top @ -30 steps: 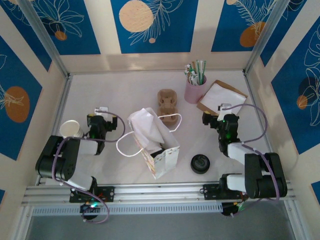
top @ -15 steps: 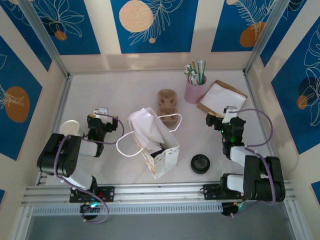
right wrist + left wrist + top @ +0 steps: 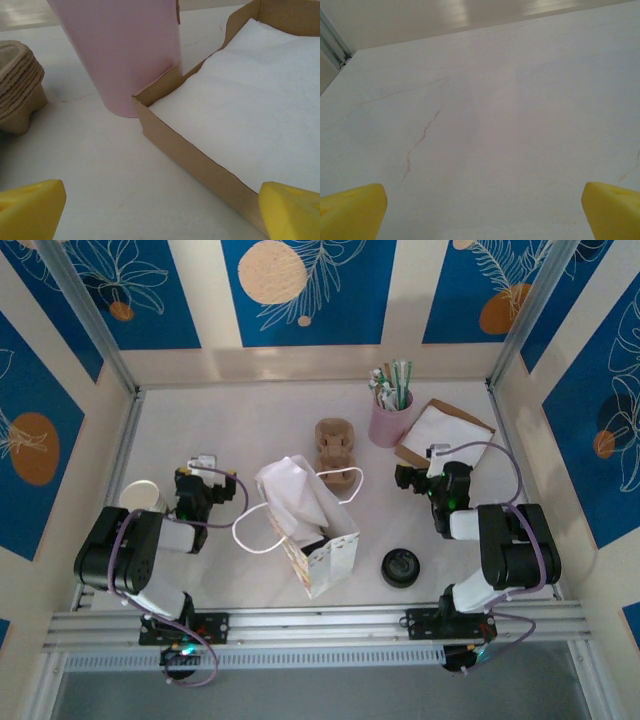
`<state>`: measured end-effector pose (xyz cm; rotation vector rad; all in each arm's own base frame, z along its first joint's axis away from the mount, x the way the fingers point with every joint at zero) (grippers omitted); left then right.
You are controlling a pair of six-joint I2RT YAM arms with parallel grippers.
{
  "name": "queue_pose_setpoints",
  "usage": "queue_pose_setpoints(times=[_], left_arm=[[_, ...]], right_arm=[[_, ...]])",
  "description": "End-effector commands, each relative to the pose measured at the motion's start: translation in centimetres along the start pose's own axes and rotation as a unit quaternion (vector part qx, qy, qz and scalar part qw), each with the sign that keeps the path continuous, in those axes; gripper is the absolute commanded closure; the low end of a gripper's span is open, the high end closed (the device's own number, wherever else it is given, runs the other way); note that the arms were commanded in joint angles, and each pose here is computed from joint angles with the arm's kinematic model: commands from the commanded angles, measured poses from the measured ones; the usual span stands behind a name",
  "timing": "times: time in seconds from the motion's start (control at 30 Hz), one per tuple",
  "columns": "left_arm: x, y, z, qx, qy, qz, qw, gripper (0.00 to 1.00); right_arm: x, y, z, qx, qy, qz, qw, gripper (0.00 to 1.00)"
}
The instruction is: Pack the takeout coffee
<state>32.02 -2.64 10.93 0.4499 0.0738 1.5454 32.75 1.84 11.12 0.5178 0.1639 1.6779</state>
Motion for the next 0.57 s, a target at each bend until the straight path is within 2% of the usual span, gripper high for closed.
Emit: queue_pose_setpoints(times=[0.0, 0.53], left_arm=[[0.32, -0.39, 0.76, -0.013, 0.0, -0.002, 1.0, 0.0], [0.3, -0.37, 0.73, -0.013, 0.0, -0.002, 1.0, 0.0]], right_arm=[[0.3, -0.07, 0.94, -0.013, 0.012, 0.009, 1.0, 0.01], [0.19, -0.07, 1.01, -0.011, 0.009, 0.013, 1.0, 0.01]])
Point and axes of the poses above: each hand's point on the last joint's axis, 136 mm out from that joint toward the fingers, its own y axis back along the fingers, its own x axis along the line the jaws close on, z = x × y, the point moved 7 cm from there along y, back along the fingers, and after that the axes turned 6 degrees about -y, right-handed, at the moved point
